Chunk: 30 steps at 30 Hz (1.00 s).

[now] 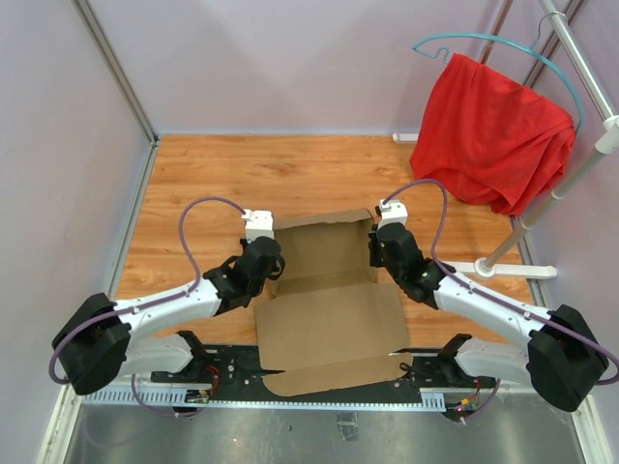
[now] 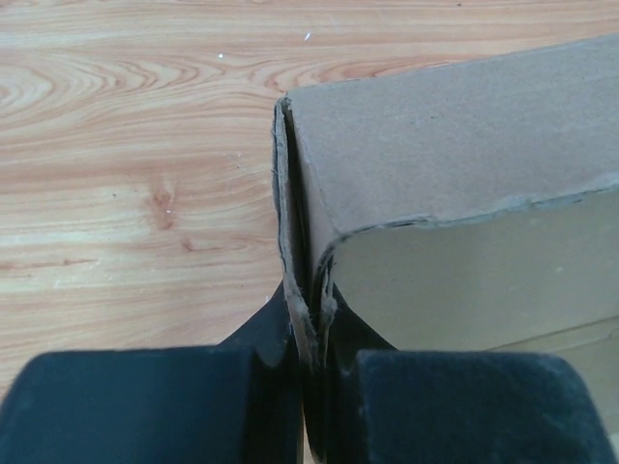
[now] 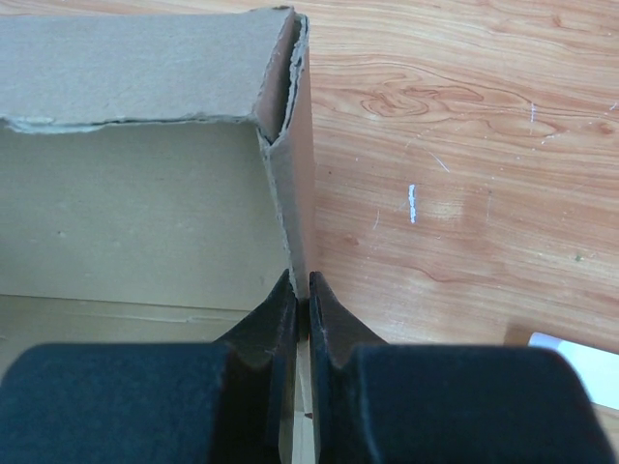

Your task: Fold the paper box

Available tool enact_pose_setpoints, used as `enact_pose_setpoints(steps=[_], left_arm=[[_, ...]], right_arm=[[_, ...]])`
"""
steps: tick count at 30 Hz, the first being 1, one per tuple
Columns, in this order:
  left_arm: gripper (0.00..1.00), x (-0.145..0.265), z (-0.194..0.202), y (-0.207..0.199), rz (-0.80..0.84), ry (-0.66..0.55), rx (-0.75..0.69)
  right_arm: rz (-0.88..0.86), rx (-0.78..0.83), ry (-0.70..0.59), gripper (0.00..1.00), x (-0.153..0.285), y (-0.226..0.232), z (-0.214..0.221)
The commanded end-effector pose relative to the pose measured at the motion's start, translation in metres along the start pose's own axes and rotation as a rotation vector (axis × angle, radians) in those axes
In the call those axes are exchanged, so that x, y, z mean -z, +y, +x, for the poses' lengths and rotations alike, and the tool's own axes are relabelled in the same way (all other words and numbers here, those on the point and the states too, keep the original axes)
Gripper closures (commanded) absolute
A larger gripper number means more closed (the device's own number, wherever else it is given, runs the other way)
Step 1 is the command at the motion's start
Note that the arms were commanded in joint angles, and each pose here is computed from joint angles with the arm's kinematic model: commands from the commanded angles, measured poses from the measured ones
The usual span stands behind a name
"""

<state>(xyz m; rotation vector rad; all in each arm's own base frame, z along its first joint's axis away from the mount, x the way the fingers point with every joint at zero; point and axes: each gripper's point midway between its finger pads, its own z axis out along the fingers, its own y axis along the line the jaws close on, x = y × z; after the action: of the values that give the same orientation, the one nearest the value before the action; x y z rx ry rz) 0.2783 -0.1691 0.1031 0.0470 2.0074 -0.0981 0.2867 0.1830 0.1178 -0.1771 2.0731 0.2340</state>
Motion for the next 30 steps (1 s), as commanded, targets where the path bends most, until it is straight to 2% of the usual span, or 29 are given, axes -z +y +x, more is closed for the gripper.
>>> enact_pose_setpoints(steps=[1, 4, 8, 12, 19, 23, 27, 30], left_arm=[[1.00, 0.000, 0.036, 0.007, -0.084, 0.162, -0.086], [1.00, -0.001, 0.032, 0.004, -0.146, 0.158, -0.138], [1.00, -0.003, 0.028, 0.002, -0.171, 0.150, -0.142], [0.98, -0.004, 0.030, -0.003, -0.162, 0.163, -0.129], [0.85, 0.001, 0.024, -0.014, -0.126, 0.168, -0.082], [0.72, 0.009, 0.014, -0.029, -0.023, 0.147, -0.009], [0.54, 0.024, -0.005, -0.044, 0.116, 0.078, 0.100], [0.52, 0.034, -0.016, -0.043, 0.158, 0.037, 0.142]], right_arm=[[0.007, -0.010, -0.027, 0.99, 0.001, 0.005, -0.017], [0.007, 0.005, -0.022, 0.99, 0.000, 0.006, -0.019], [-0.033, 0.013, -0.028, 0.93, -0.001, 0.013, -0.021], [-0.027, 0.024, -0.006, 0.95, -0.005, 0.014, -0.018], [-0.008, 0.026, 0.055, 0.98, -0.013, 0.018, -0.015], [0.000, 0.028, 0.068, 0.99, -0.016, 0.020, -0.018], [0.006, 0.032, 0.074, 0.99, -0.018, 0.020, -0.019], [-0.002, 0.035, 0.074, 0.99, -0.018, 0.022, -0.020]])
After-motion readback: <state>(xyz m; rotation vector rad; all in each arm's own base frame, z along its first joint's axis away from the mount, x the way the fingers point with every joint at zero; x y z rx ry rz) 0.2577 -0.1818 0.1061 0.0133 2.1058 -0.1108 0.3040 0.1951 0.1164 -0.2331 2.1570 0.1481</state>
